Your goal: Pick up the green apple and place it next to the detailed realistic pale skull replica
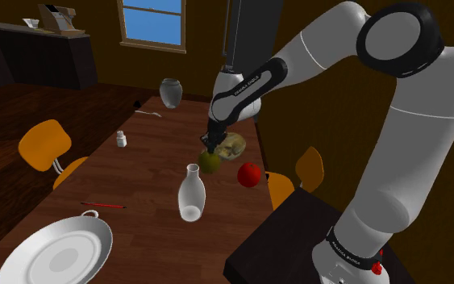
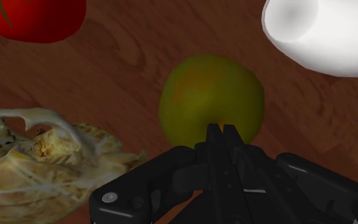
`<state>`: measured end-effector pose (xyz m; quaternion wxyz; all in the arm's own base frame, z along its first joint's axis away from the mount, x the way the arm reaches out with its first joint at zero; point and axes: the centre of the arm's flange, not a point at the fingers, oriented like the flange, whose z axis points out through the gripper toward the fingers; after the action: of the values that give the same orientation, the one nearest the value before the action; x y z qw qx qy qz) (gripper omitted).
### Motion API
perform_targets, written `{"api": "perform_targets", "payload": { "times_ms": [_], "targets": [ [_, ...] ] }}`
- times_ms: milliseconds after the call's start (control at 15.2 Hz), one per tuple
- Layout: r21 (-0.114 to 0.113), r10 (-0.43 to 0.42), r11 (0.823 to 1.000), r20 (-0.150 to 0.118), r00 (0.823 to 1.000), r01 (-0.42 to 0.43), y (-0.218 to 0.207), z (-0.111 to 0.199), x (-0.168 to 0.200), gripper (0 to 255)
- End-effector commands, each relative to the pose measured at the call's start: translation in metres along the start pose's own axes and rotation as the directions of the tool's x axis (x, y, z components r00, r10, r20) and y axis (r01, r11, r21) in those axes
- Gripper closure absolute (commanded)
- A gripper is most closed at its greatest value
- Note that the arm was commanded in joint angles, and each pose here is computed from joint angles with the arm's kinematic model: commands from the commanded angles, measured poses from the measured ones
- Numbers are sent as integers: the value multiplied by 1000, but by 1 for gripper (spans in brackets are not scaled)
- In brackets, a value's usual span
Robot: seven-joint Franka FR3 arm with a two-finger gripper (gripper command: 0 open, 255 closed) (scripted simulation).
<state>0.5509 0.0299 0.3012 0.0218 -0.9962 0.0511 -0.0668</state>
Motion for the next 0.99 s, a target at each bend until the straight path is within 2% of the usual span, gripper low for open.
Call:
{"api": "perform_targets", "payload": {
  "times_ms": [0,924],
  "targets": [
    [0,0,1000,-1,1000,0,0,11,-1,255],
    [0,0,1000,-1,1000,0,3,85,-11,255]
  ]
}}
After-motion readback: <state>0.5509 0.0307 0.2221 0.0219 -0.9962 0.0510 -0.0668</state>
